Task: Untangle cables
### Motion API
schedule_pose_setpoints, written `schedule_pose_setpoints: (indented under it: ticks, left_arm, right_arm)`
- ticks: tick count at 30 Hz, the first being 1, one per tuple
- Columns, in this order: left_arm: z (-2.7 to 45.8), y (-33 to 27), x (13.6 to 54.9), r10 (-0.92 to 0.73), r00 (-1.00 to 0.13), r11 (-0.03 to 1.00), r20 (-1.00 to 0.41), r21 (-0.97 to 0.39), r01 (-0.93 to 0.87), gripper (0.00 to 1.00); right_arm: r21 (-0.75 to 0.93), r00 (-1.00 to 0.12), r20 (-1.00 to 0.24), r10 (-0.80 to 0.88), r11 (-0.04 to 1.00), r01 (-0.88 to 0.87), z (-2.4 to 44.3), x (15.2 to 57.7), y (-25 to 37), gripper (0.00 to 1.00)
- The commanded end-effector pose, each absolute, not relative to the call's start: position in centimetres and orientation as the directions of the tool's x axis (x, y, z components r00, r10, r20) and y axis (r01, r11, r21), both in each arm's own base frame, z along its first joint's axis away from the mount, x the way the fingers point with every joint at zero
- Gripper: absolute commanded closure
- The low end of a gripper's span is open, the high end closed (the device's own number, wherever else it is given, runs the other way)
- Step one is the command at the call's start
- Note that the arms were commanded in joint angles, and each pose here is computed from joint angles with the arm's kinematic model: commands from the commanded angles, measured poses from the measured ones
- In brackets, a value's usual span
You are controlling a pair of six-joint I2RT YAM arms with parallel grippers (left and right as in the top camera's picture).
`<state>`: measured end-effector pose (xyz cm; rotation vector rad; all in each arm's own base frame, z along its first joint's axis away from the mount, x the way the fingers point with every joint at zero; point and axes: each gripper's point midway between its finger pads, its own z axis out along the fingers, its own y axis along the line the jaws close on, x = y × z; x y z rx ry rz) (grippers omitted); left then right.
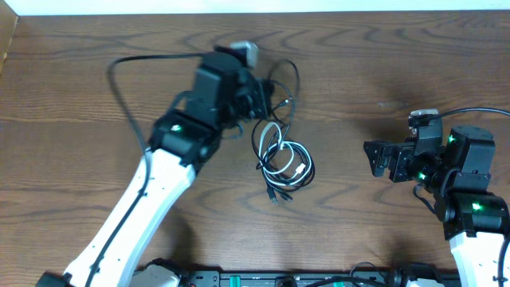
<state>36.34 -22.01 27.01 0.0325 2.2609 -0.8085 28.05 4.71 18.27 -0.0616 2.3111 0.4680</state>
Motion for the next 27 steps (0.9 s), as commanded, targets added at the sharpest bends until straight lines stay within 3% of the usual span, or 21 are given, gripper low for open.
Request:
schedule_pose_setpoints:
  ticks: [1, 6, 8, 16, 23, 27]
  left_arm:
    - [31.5, -19.7, 37.9, -0.373, -0.65, 0.747, -0.662, -0.63, 0.213, 0.92]
    - [36.7, -19.4, 38.8, -0.516, -0.551, 0.641, -0.656, -0.722, 0.26, 0.92]
    - [37.0, -19.1, 39.0, -0.525, -0.532, 0.645, -0.664, -0.718, 0.26, 0.93]
    - [28.6, -12.3, 38.5, -0.328, -0.571, 0.928, -0.752, -0.369, -0.047, 0.93]
    - [26.5, -7.4, 37.2, -0.245, -0.582, 0.965, -0.775, -0.135, -0.227, 0.92]
    - [25.1, -6.4, 35.8, -0.218, -0.64, 0.965, -0.737, -0.064, -0.255, 0.92]
  right_arm:
    - [0.332, -0.696, -0.709, 0.111, 0.924, -0.19, 19.2, 28.3, 5.1, 0.01]
    - [0.331, -0.691, -0.714, 0.112, 0.924, -0.192, 19.4, 28.4, 5.1, 0.01]
    - [0.347, -0.689, -0.716, 0.111, 0.913, -0.213, 19.6, 28.3, 5.5, 0.01]
    - [0.446, -0.737, -0.67, 0.091, 0.842, -0.302, 18.7, 28.6, 8.4, 0.01]
    - [0.503, -0.826, -0.563, 0.004, 0.795, -0.339, 14.8, 29.0, 12.9, 0.01]
    - [0.421, -0.863, -0.504, -0.033, 0.863, -0.279, 11.3, 29.6, 13.5, 0.02]
